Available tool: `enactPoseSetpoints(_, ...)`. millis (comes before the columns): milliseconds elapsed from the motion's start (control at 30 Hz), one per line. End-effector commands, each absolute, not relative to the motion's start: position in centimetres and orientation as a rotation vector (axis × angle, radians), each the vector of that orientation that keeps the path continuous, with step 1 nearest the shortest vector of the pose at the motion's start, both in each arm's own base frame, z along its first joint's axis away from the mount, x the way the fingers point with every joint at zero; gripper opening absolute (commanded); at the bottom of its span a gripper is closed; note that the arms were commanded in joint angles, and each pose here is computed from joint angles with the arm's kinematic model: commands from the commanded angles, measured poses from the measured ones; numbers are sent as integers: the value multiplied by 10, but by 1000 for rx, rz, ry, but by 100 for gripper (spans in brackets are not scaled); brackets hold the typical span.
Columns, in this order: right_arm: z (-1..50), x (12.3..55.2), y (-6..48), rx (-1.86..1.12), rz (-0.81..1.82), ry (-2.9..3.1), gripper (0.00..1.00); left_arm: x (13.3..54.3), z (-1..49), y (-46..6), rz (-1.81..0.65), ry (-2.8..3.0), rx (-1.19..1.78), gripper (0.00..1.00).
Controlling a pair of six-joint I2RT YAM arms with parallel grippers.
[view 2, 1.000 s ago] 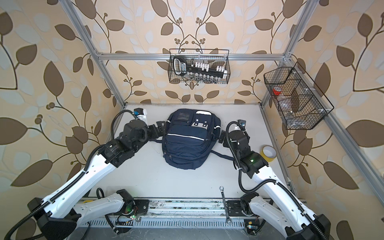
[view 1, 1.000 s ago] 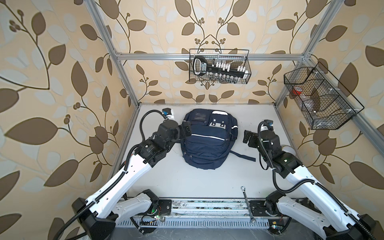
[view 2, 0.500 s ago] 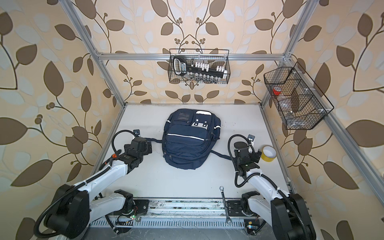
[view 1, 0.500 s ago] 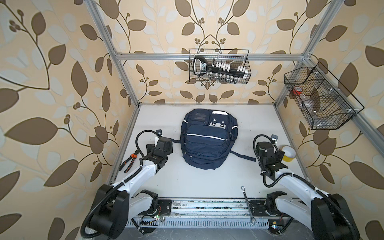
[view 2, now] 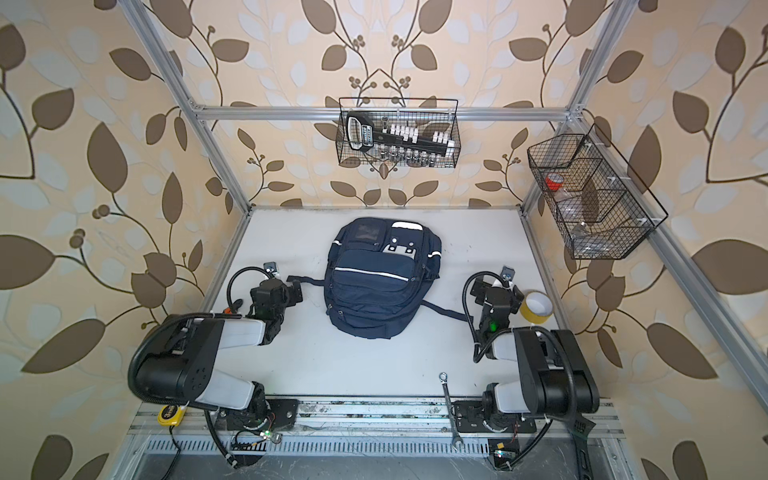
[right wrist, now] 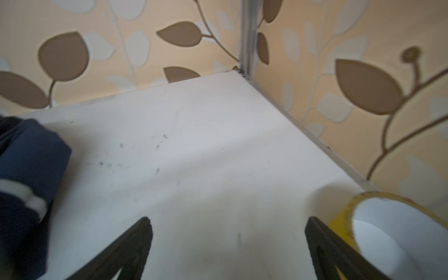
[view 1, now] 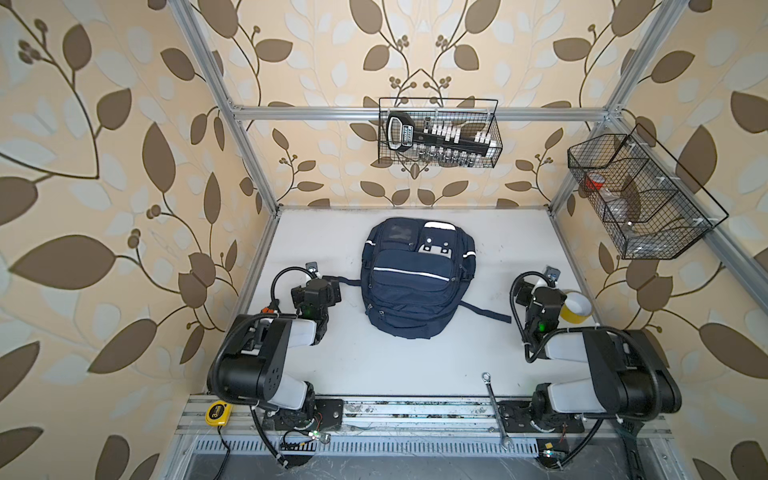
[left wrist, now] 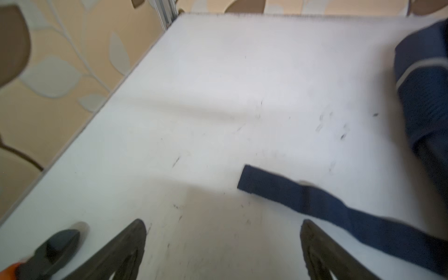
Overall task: Pack books, pencil case, and school supplies into a backpack
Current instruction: Reset both arms
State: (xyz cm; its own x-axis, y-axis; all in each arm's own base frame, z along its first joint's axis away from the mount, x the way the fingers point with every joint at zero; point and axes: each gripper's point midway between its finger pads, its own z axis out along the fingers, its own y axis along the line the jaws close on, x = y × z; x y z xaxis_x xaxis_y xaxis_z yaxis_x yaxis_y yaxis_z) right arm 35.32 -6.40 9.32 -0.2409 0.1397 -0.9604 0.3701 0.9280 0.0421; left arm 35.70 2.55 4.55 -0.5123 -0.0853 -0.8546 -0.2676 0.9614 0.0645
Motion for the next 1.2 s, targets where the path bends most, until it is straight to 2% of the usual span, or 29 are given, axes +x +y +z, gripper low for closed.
enactPoseSetpoints(0, 117, 369, -29, 186, -55, 1735, 100, 380, 79, 20, 147, 1980, -226, 99)
enactPoseSetpoints(1167, 116, 369, -28, 177, -52, 1745, 100, 380, 77, 22, 132, 1996, -231, 99)
